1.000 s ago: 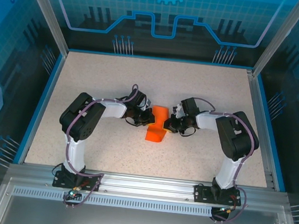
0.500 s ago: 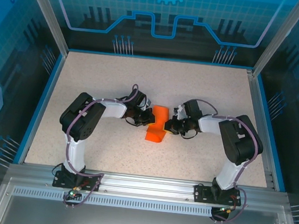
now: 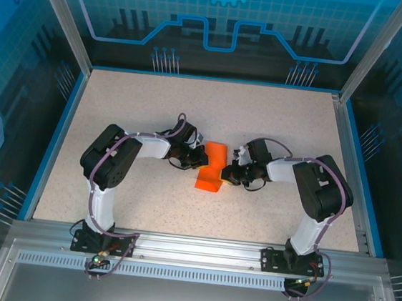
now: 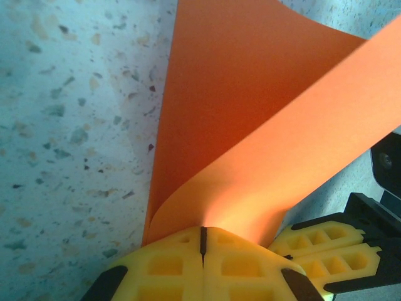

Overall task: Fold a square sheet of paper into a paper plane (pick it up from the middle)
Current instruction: Fold the square sheet of paper in half at the center of the table.

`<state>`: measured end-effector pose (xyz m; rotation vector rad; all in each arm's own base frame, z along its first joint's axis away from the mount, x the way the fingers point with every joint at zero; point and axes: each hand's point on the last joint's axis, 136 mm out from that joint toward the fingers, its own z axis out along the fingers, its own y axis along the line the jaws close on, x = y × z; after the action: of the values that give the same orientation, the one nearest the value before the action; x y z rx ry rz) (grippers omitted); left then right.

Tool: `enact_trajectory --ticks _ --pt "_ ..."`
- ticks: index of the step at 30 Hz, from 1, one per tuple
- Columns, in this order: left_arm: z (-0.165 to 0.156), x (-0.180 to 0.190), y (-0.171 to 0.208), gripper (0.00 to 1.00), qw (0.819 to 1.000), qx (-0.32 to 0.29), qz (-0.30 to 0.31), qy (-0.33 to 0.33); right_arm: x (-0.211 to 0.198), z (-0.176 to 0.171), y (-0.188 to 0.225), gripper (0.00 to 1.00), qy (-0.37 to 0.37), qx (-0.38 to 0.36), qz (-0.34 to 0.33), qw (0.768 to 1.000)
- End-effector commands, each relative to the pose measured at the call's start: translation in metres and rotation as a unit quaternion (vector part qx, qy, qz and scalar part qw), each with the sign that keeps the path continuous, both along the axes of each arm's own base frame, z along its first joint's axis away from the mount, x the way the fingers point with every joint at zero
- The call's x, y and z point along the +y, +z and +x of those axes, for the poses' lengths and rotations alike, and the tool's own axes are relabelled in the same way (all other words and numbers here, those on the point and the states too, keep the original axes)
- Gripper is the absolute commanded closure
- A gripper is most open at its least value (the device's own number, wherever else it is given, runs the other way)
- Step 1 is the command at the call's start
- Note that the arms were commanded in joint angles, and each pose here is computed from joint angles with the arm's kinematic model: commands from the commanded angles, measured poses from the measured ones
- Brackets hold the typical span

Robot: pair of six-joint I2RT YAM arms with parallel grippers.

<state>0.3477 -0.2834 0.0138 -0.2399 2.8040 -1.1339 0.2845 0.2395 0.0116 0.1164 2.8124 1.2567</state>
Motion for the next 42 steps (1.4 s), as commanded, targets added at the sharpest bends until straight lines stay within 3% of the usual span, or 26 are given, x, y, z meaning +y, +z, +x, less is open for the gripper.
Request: enact_trajectory --ticks 1,7,20,30,42 --pt "-0.026 0.016 -0.042 1.0 0.997 0.051 0.053 -0.005 0.001 -0.008 0.001 0.94 0.009 0.006 -0.002 1.0" --pt "-0.026 0.015 -0.042 1.0 0.997 0.052 0.053 -0.005 0.012 -0.007 0.03 0.93 0.017 -0.023 0.025 0.999" --pt "-0.027 0.015 -0.042 1.0 0.997 0.054 0.053 -0.007 0.005 -0.027 -0.018 0.95 0.012 0.024 -0.004 1.0" --pt "-0.027 0.015 -0.042 1.0 0.997 0.054 0.053 -0.007 0.01 -0.027 0.017 0.94 0.018 -0.013 0.002 1.0" --pt "-0.028 0.015 -0.042 1.0 0.997 0.056 0.053 -0.007 0.005 -0.05 -0.019 0.95 0.016 0.025 -0.015 0.999"
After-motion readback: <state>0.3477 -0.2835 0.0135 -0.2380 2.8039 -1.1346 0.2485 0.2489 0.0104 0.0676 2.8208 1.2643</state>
